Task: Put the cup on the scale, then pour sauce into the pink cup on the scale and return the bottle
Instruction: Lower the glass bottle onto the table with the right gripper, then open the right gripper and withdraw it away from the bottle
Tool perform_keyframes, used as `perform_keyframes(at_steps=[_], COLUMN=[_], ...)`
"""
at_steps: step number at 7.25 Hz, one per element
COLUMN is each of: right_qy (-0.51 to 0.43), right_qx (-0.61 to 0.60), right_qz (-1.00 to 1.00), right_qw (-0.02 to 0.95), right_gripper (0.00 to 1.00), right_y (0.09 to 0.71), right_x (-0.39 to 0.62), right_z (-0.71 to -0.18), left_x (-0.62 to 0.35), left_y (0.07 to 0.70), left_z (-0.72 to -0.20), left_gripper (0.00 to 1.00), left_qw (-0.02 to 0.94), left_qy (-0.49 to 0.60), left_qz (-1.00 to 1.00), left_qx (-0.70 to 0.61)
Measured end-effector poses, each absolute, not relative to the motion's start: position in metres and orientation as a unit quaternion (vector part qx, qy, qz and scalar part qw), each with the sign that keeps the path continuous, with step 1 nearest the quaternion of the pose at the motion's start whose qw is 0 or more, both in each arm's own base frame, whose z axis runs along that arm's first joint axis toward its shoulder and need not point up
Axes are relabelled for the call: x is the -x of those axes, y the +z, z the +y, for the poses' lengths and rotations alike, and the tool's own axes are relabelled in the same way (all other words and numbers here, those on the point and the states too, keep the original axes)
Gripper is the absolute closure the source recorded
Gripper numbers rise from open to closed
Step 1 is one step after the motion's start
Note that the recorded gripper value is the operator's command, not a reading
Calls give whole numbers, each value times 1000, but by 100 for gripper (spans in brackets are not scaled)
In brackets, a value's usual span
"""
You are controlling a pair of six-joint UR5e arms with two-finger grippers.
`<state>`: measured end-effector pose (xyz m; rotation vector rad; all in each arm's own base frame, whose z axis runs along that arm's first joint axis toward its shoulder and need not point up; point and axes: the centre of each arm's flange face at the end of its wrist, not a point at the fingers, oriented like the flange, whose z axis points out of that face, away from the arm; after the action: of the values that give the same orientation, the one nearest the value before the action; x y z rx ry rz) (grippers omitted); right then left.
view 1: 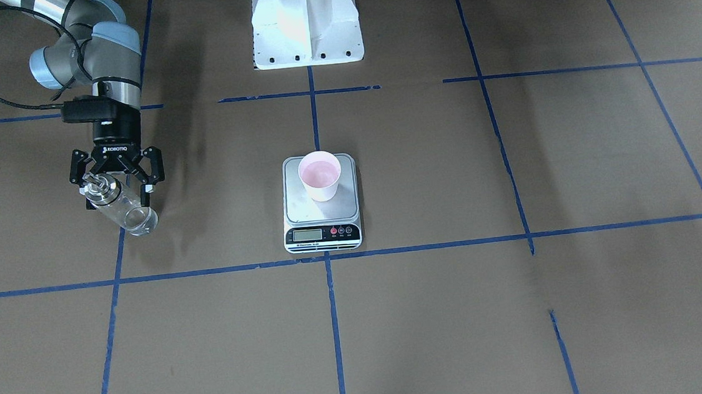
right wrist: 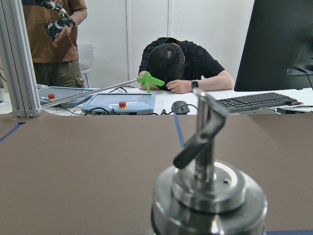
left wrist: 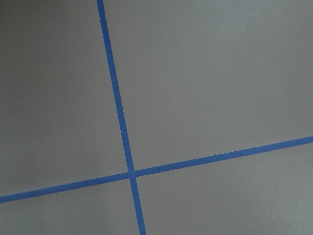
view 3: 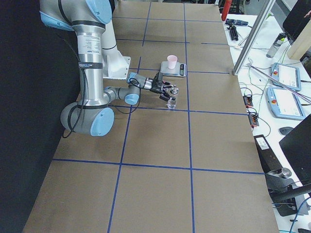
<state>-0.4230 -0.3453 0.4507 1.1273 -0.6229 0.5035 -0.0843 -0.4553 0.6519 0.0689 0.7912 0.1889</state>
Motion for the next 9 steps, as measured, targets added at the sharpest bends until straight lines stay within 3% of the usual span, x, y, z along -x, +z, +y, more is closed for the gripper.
perform_keyframes(at_steps=[9], right_qy=[191], right_qx=[-487], right_qz=[-295], right_qw=[800], right_gripper=[0], right_y=[475], right_x=[421], right_z=[-320], left_x=[84], left_y=[652], left_z=[-455], left_gripper=[0], left_qw=[918], left_qy=[92], left_qz=[385], left_qx=[-34])
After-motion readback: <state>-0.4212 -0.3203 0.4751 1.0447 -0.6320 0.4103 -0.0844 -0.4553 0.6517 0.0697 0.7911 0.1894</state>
